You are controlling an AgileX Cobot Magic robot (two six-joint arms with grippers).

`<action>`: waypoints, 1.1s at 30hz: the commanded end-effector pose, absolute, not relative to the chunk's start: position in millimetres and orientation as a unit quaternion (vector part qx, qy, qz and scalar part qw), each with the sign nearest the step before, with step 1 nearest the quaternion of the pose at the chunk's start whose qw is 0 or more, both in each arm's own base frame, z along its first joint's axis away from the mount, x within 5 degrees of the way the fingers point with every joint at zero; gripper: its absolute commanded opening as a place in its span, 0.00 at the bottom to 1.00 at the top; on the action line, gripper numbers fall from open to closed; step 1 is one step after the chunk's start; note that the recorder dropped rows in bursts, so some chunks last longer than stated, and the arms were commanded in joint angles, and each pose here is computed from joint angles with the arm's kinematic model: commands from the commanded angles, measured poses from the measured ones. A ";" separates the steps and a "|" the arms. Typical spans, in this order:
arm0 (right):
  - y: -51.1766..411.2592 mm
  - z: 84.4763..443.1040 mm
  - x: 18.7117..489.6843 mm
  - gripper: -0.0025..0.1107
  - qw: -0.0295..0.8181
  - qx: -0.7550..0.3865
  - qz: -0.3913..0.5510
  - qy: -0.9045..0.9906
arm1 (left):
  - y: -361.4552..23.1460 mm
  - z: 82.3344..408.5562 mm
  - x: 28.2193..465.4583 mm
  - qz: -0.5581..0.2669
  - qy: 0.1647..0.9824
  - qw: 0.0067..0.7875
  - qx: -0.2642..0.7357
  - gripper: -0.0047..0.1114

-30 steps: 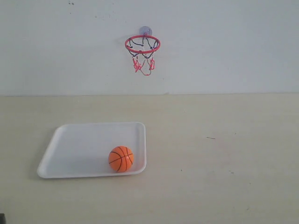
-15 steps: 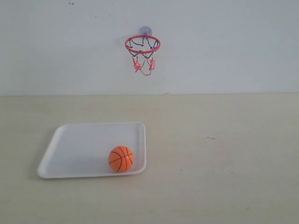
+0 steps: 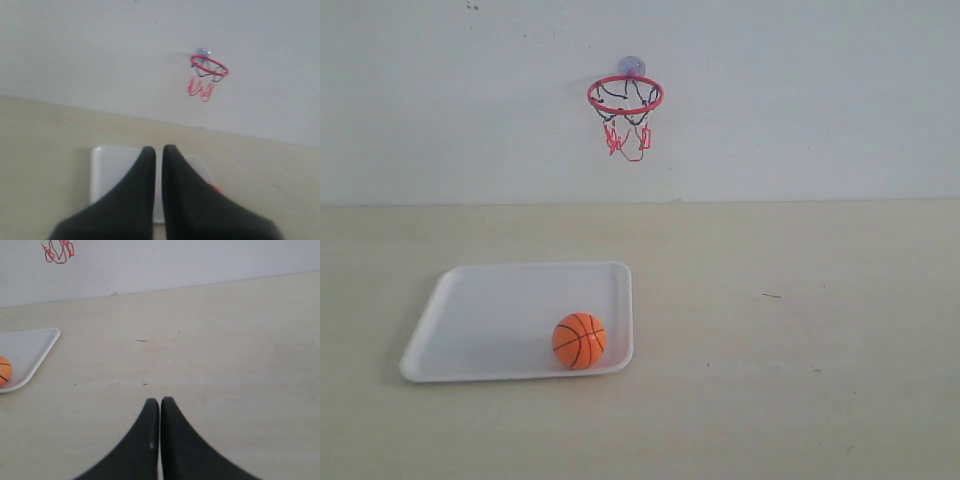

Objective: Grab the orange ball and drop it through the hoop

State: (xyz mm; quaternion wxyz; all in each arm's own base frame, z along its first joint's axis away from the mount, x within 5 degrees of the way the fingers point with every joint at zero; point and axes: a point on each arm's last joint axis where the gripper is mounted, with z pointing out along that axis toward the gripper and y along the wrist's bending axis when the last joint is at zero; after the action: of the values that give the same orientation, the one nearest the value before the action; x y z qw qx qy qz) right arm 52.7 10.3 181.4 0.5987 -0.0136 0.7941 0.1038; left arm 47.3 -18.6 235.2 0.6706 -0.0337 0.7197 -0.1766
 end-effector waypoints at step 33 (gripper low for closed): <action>10.1 183.0 52.7 0.02 0.606 -0.016 0.101 0.789 | -0.3 185.5 54.3 -0.057 0.777 0.623 -0.065 0.08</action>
State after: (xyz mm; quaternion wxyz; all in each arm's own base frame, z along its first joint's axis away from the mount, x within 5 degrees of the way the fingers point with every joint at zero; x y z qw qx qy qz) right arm 52.7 10.3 181.4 0.5987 -0.0136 0.7941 0.1038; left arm 54.3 -0.5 186.6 0.6233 -0.0633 0.7773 -0.0571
